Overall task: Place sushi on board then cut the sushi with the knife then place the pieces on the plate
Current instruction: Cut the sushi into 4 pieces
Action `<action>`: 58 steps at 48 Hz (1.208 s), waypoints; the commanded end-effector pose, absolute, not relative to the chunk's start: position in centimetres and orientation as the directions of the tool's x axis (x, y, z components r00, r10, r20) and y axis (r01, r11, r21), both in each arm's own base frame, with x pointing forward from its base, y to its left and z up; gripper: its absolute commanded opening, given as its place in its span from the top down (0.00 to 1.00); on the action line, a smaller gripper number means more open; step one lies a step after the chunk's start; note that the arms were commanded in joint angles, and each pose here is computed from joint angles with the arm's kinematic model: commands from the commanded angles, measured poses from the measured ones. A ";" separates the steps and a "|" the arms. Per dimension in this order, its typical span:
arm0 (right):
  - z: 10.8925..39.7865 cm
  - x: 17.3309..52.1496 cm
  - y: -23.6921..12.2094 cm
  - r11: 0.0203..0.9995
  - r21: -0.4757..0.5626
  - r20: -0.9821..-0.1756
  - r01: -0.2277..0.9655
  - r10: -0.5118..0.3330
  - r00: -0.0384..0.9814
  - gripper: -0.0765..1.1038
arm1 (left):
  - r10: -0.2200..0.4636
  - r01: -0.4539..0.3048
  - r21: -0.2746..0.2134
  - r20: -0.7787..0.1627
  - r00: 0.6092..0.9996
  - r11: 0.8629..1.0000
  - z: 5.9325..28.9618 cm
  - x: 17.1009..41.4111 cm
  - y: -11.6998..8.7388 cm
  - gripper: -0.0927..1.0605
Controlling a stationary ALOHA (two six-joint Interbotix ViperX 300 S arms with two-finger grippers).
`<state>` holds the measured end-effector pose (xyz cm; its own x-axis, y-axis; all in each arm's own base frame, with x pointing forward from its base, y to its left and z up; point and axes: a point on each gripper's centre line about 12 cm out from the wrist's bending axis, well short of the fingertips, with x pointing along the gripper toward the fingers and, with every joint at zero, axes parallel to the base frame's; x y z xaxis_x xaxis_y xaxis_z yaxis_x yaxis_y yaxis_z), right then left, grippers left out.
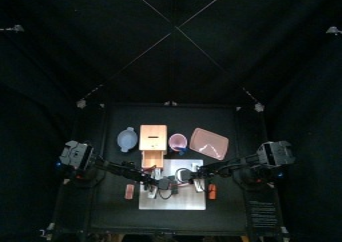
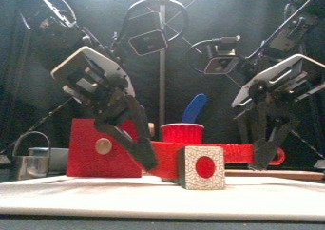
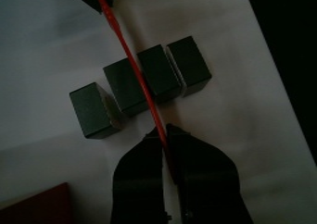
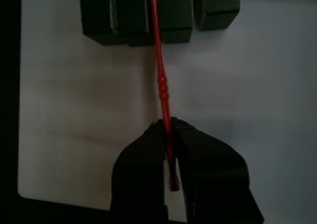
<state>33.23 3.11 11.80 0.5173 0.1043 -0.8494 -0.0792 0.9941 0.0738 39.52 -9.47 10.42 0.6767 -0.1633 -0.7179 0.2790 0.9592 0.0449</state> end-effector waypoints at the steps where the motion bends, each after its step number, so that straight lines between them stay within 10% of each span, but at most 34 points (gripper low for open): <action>1: 15.3 34.4 2.7 0.995 0.067 -0.783 -0.073 0.098 0.614 0.65 | -0.209 0.323 0.060 -0.647 0.733 0.945 13.4 40.5 -11.4 0.66; 20: 21.0 33.4 2.6 0.994 0.037 -0.684 -0.106 0.103 0.722 0.65 | -0.213 0.315 0.084 -0.572 0.792 0.945 17.3 40.5 -10.7 0.66; 58: 17.6 33.9 4.9 0.988 0.094 -0.748 -0.124 0.152 0.646 0.65 | -0.233 0.330 0.061 -0.588 0.774 0.942 16.3 40.7 -12.1 0.66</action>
<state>32.66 5.06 15.55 0.5834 0.1556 -0.7971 -0.1251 0.9870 0.1011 39.41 -10.79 13.47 0.7212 -0.1986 -0.6636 0.3073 0.9503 0.0496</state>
